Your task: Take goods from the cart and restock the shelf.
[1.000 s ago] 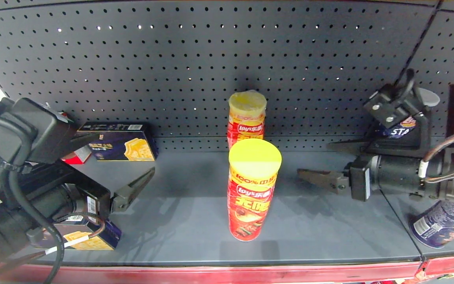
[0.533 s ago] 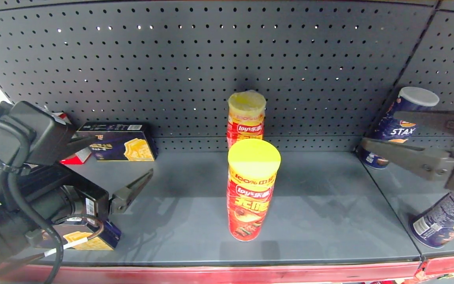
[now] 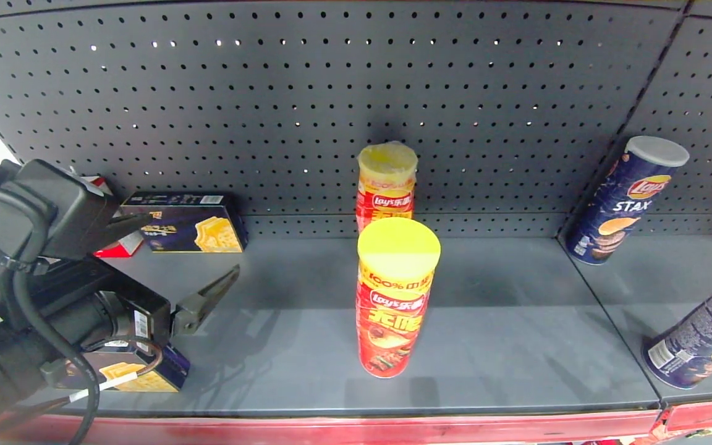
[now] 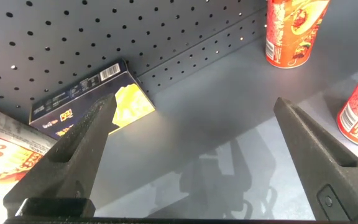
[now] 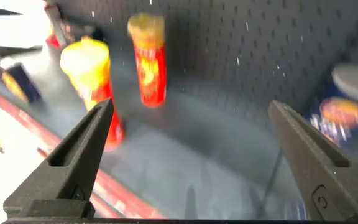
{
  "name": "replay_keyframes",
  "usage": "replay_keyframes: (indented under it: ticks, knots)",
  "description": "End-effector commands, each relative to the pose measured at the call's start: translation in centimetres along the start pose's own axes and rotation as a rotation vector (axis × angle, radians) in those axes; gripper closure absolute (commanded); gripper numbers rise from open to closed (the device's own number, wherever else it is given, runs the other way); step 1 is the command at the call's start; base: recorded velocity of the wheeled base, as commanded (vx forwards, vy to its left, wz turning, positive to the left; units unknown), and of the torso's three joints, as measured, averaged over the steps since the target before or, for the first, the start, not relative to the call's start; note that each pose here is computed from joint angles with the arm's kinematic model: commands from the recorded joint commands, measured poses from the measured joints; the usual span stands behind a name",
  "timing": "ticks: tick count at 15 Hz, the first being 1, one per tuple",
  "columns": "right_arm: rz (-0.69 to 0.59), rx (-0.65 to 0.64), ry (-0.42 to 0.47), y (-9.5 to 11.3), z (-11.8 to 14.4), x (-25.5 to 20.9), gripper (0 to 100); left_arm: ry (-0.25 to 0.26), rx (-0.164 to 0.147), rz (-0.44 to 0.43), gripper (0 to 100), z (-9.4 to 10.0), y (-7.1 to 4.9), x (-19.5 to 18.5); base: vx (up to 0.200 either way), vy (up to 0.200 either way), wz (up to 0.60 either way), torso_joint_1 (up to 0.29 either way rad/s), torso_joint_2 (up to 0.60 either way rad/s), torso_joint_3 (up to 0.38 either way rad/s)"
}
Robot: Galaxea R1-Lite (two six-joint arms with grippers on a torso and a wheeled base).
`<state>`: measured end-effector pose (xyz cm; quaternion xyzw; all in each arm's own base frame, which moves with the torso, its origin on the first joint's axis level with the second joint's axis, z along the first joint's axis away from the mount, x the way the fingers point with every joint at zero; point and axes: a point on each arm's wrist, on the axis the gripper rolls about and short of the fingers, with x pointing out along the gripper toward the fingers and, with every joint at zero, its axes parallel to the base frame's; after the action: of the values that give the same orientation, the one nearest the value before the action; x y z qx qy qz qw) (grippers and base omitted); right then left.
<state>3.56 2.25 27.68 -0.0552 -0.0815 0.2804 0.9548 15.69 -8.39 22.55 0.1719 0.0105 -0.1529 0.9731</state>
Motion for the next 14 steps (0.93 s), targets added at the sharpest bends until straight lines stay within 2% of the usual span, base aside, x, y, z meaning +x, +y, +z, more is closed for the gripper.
replay_keyframes:
  ticks: [1,6,7,8,10,12,13,14]
  knots:
    - [-0.026,-0.001,-0.037,0.7,-3.4,-6.1,0,-0.011,-0.003,0.004,0,0.2,0.1,-0.3,0.0,0.0,0.0,0.0,0.0,0.0]
    - [-0.014,0.044,0.006,2.0,-11.1,-9.1,0,-0.021,-0.006,0.017,0,0.3,0.3,-0.7,0.0,0.0,0.0,0.0,0.0,0.0]
    - [-0.014,0.044,0.015,2.2,-12.0,-9.2,0,-0.022,-0.006,0.018,0,0.4,0.3,-0.6,0.0,0.0,0.0,0.0,0.0,0.0]
    - [-0.011,0.045,0.039,2.5,-14.5,-9.4,0,-0.025,-0.007,0.019,0,0.4,0.3,-0.7,0.0,0.0,0.0,0.0,0.0,0.0]
    - [-0.011,0.048,0.076,2.9,-16.9,-9.4,0,-0.021,-0.008,0.017,0,0.2,0.3,-0.8,0.0,0.0,0.0,0.0,0.0,0.0]
    - [-0.035,0.077,0.124,3.1,-18.1,-9.2,0,-0.019,-0.007,0.012,0,0.1,0.2,-0.9,0.0,0.0,0.0,0.0,0.0,0.0]
    - [-0.095,0.084,0.13,3.2,-18.1,-9.1,0,-0.02,-0.007,0.009,0,0.1,0.2,-1.0,0.0,0.0,0.0,0.0,0.0,0.0]
    - [-0.182,0.086,0.172,3.3,-18.1,-8.8,0,-0.022,-0.007,0.008,0,0.1,0.2,-1.0,0.0,0.0,0.0,0.0,0.0,0.0]
